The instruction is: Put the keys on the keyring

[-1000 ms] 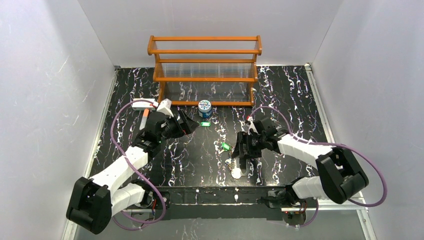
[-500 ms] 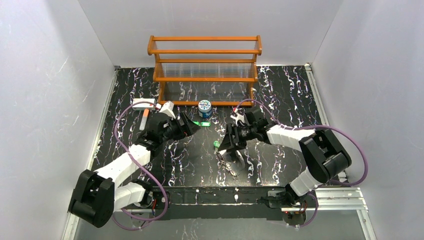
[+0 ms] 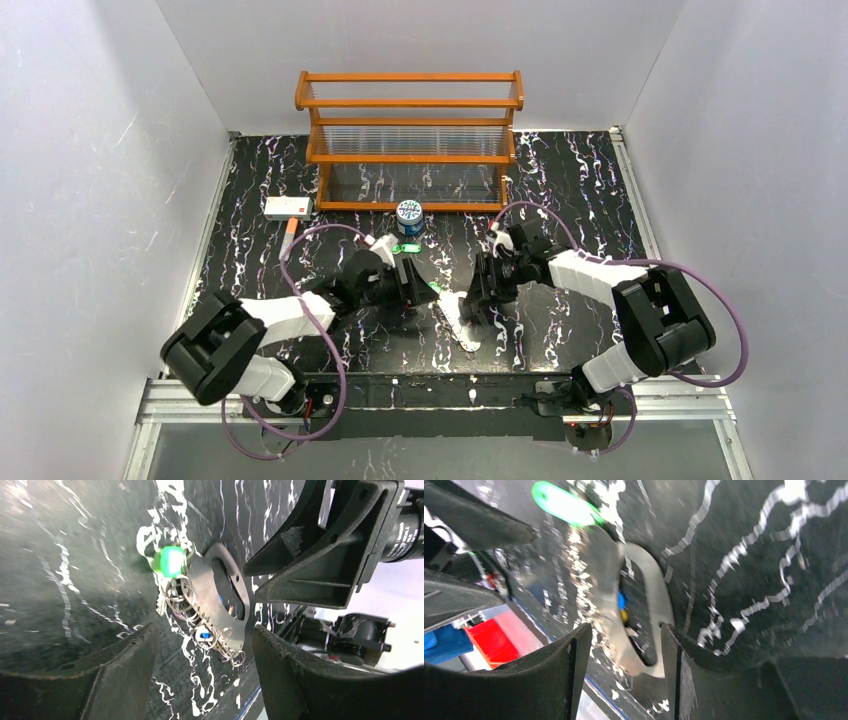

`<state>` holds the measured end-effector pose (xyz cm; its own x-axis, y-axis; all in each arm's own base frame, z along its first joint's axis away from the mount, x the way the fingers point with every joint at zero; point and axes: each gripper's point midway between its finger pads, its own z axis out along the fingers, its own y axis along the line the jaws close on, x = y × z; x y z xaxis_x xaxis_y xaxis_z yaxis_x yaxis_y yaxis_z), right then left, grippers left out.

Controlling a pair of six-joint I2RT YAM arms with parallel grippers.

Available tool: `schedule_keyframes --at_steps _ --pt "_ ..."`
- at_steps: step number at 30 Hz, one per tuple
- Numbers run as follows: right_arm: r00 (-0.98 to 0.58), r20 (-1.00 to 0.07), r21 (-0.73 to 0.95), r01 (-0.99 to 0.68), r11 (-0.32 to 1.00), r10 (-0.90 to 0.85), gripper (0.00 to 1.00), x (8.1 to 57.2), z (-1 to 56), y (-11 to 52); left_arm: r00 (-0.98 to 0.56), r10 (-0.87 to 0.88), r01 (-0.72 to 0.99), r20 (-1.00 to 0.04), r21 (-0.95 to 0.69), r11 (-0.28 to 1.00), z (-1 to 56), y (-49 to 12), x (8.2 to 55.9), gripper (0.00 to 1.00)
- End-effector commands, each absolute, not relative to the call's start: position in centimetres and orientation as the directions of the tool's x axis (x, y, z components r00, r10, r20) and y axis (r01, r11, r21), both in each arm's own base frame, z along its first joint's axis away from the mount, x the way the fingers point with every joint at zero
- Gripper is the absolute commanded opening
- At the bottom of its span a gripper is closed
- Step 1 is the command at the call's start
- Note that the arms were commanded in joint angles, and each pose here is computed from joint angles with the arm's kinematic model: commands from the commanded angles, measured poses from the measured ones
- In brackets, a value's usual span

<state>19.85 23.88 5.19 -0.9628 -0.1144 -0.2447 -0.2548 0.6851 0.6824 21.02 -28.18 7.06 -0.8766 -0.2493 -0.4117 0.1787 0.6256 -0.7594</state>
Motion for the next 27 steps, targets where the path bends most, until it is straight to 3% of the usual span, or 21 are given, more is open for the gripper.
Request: schedule_keyframes --at_steps 1,9,15,18,22,27 --pt "-0.977 -0.159 0.58 -0.207 0.788 -0.139 0.6 17.0 2.6 20.7 -0.895 -0.207 0.211 -0.395 -0.785 0.583 6.9 -31.5 19.9 0.62" --pt "-0.989 -0.051 0.649 -0.137 0.748 -0.137 0.45 14.0 1.6 21.3 -0.888 -0.153 0.255 -0.433 -0.742 0.619 5.4 -34.4 21.8 0.45" --pt "-0.985 -0.018 0.763 -0.125 0.634 -0.173 0.44 12.8 2.8 24.3 -0.878 -0.114 0.306 -0.465 -0.728 0.614 5.7 -36.6 23.5 0.32" --pt "-0.985 -0.06 0.766 -0.15 0.626 -0.164 0.48 13.6 3.5 24.8 -0.849 -0.089 0.33 -0.521 -0.654 0.68 5.7 -35.6 24.5 0.35" --pt "-0.98 -0.153 0.695 -0.2 0.691 -0.129 0.59 15.4 4.2 23.9 -0.809 -0.052 0.335 -0.586 -0.531 0.778 6.2 -32.7 25.0 0.49" --pt "-0.96 -0.274 0.592 -0.22 0.775 -0.063 0.65 19.0 5.0 22.3 -0.775 -0.063 0.302 -0.629 -0.457 0.837 6.9 -29.2 24.4 0.54"
